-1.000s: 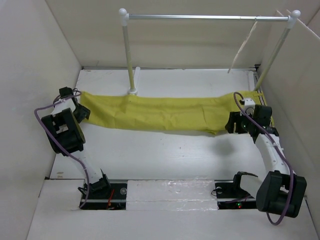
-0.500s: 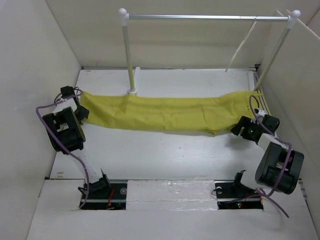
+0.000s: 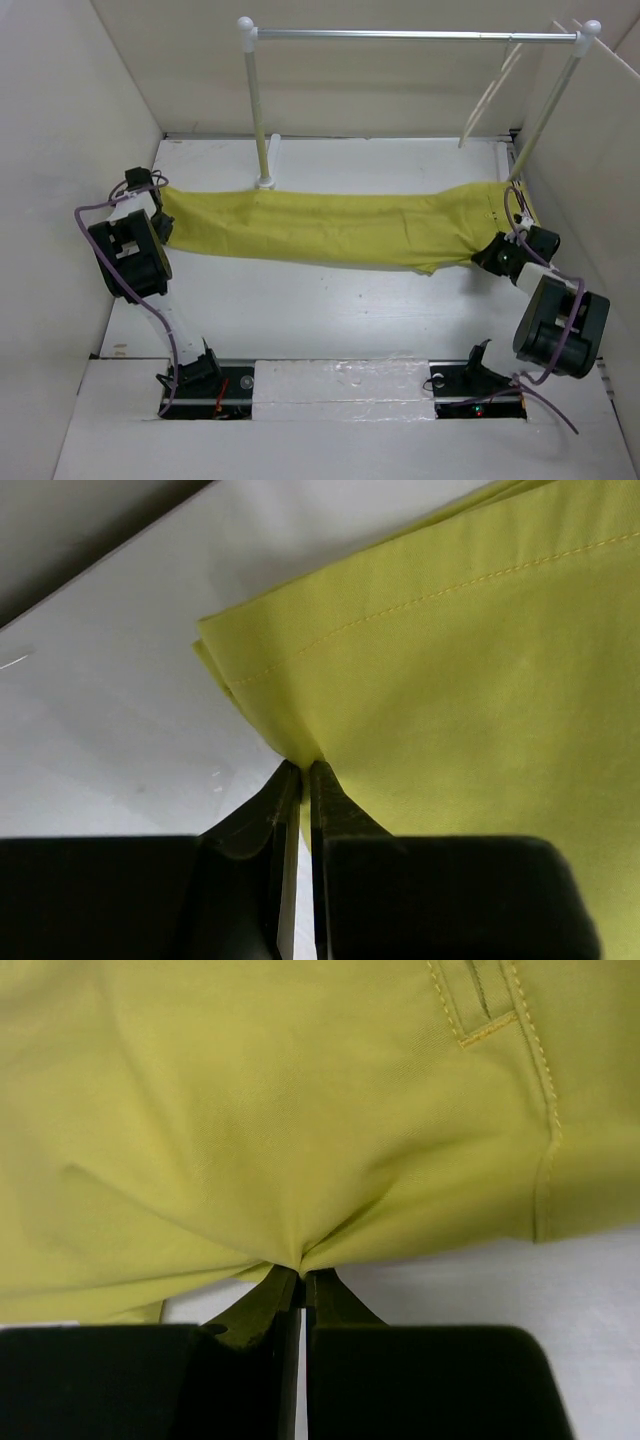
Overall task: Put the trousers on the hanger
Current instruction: Fold the trousers
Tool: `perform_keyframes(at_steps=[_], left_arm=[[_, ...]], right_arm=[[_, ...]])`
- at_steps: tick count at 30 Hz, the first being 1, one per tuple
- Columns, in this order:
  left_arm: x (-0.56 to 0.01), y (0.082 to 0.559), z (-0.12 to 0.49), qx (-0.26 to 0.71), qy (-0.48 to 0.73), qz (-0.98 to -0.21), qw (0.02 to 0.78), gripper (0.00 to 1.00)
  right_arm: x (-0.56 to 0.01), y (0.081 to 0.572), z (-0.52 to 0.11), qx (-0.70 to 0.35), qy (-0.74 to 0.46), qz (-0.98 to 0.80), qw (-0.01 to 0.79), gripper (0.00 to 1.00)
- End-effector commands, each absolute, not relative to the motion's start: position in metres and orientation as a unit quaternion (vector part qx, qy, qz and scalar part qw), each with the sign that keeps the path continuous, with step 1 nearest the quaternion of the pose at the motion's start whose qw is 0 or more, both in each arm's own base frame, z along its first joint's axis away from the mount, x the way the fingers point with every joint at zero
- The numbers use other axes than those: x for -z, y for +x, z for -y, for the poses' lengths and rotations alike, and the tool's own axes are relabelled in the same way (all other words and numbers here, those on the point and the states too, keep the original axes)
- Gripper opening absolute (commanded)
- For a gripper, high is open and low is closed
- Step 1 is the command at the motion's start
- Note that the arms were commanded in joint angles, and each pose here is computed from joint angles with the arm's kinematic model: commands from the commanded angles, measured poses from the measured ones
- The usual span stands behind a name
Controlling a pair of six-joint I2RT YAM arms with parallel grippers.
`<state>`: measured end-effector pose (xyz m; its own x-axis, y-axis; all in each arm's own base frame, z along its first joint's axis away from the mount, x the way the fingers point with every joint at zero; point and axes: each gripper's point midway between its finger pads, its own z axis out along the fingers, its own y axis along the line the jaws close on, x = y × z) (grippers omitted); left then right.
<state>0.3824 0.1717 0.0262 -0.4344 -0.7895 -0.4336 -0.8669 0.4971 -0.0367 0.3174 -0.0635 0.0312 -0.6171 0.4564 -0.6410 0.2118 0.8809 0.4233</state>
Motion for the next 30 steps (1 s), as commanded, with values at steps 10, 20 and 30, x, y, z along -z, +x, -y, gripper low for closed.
perform_keyframes(at_steps=[10,20,30], left_arm=[[-0.088,0.244,-0.205,-0.3,-0.537,-0.772,0.162,0.0],[-0.169,0.283,-0.173,-0.172,-0.549,-0.769,0.28,0.63],[-0.163,0.336,0.114,0.073,-0.207,-0.918,0.329,0.12]], right_arm=[[-0.053,0.215,0.092,-0.071,0.125,-0.927,0.346,0.12],[-0.099,0.244,0.062,-0.109,0.063,-0.916,0.38,0.72],[-0.084,0.231,0.115,-0.087,0.205,-0.895,0.387,0.86]])
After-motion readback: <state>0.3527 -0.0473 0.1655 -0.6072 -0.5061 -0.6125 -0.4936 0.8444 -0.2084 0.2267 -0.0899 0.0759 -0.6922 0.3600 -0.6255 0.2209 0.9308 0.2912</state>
